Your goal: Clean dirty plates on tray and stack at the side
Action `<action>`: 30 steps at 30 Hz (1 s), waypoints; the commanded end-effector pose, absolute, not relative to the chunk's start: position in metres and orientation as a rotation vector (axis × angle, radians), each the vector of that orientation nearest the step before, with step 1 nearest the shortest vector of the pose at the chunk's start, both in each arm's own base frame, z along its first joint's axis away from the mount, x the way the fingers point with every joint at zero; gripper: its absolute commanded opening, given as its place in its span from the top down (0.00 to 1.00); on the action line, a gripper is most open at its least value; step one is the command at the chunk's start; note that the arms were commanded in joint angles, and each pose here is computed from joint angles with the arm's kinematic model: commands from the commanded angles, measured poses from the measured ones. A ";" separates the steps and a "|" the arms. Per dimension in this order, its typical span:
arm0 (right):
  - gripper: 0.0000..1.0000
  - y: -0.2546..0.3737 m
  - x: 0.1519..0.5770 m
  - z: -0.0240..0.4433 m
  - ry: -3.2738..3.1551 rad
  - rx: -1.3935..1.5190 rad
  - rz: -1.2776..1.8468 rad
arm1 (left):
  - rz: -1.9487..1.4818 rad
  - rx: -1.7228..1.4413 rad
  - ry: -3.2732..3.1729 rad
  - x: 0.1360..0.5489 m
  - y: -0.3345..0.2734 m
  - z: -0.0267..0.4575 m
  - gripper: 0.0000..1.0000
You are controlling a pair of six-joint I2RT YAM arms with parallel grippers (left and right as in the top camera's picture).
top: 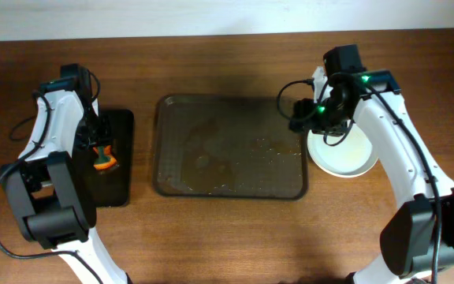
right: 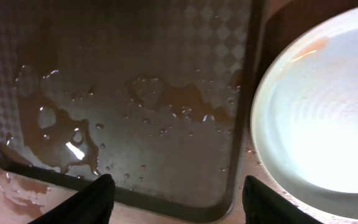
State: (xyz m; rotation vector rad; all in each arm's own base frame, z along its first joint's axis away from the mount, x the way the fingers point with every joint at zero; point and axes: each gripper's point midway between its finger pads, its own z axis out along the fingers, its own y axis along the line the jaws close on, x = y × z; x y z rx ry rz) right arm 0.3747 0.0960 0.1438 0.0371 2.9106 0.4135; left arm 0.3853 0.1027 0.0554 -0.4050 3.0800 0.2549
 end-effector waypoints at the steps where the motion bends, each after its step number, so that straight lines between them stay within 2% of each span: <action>1: 0.32 0.101 0.373 0.149 2.898 -0.005 0.388 | 0.242 -0.405 3.056 0.388 0.102 0.060 0.00; 3: 0.32 0.101 0.373 0.149 2.898 -0.001 0.389 | 0.123 -0.391 2.998 0.400 0.090 0.083 0.00; 4: 0.32 0.101 0.372 0.150 2.898 0.000 0.390 | 0.058 -0.328 2.882 0.412 0.075 0.130 0.00; 5: 0.32 0.101 0.372 0.154 2.889 -0.002 0.391 | 0.030 -0.251 2.831 0.415 0.064 0.152 0.00; 6: 0.32 0.101 0.370 0.163 2.863 -0.006 0.394 | -0.003 -0.159 2.763 0.415 0.047 0.179 0.00; 8: 0.30 0.097 0.362 0.213 2.727 -0.021 0.398 | -0.029 -0.050 2.681 0.409 0.015 0.214 0.00; 10: 0.17 0.076 0.332 0.274 2.562 -0.007 0.294 | -0.040 -0.002 2.676 0.409 0.000 0.216 0.00; 11: 0.02 0.068 0.317 0.298 2.487 -0.001 0.269 | -0.040 0.000 2.676 0.409 0.000 0.216 0.00; 14: 0.02 0.057 0.263 0.363 2.256 -0.006 0.279 | -0.040 0.000 2.676 0.409 0.000 0.216 0.00; 16: 0.02 0.054 0.248 0.377 2.199 -0.009 0.286 | -0.040 0.000 2.676 0.409 0.000 0.216 0.00; 21: 0.02 0.040 0.241 0.372 2.215 0.026 0.197 | -0.041 0.000 2.676 0.409 -0.001 0.216 0.00; 24: 0.02 0.022 0.260 0.384 2.015 0.063 0.102 | -0.041 0.000 2.676 0.409 -0.001 0.216 0.00; 26: 0.02 0.023 0.259 0.360 1.867 0.017 0.132 | -0.041 0.000 2.676 0.409 -0.001 0.216 0.00; 30: 0.02 0.030 0.241 0.268 1.615 -0.041 0.209 | -0.041 0.000 2.676 0.409 -0.001 0.216 0.00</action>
